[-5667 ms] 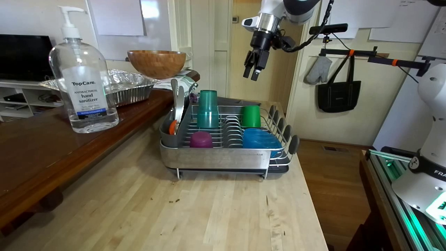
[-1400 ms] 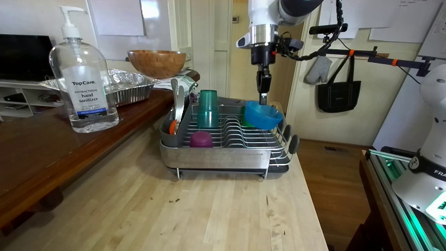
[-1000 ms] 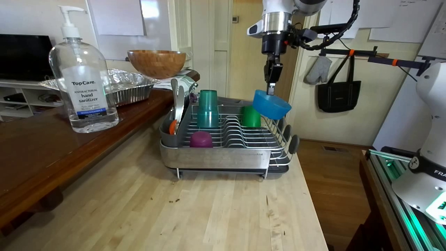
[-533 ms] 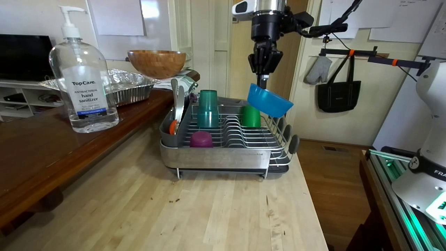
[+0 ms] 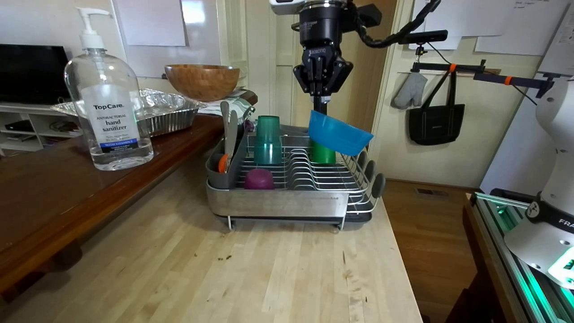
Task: Remove the orange spatula from the drying rack, put it in the utensil holder, remove the blue bowl and put it on the table
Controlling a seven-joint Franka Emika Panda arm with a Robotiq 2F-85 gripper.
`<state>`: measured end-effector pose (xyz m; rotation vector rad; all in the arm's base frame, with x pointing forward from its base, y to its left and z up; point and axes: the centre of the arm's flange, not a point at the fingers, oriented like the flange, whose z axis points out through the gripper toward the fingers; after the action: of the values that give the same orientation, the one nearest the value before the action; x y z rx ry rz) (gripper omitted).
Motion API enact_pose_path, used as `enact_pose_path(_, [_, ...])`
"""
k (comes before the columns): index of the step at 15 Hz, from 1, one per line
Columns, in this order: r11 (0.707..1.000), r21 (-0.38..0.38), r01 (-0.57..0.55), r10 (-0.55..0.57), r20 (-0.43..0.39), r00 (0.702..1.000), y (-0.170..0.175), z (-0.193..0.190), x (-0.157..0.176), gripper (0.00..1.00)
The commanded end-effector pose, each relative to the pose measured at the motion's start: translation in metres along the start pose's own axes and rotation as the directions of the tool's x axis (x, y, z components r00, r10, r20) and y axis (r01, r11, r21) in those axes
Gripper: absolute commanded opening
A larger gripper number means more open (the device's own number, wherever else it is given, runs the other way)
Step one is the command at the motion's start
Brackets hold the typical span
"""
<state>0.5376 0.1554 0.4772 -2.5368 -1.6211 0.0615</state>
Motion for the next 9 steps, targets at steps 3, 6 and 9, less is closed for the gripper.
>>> enact_pose_path(3, [1.000,0.001,0.029,-0.029,0.014,0.999,0.010,-0.001,0.007,0.01])
enact_pose_path(6, [0.988,0.033,0.153,-0.155,0.063,0.986,0.036,-0.006,0.050,0.01])
enact_pose_path(9, [0.956,0.122,0.268,-0.283,0.132,0.950,0.051,-0.003,0.083,0.01])
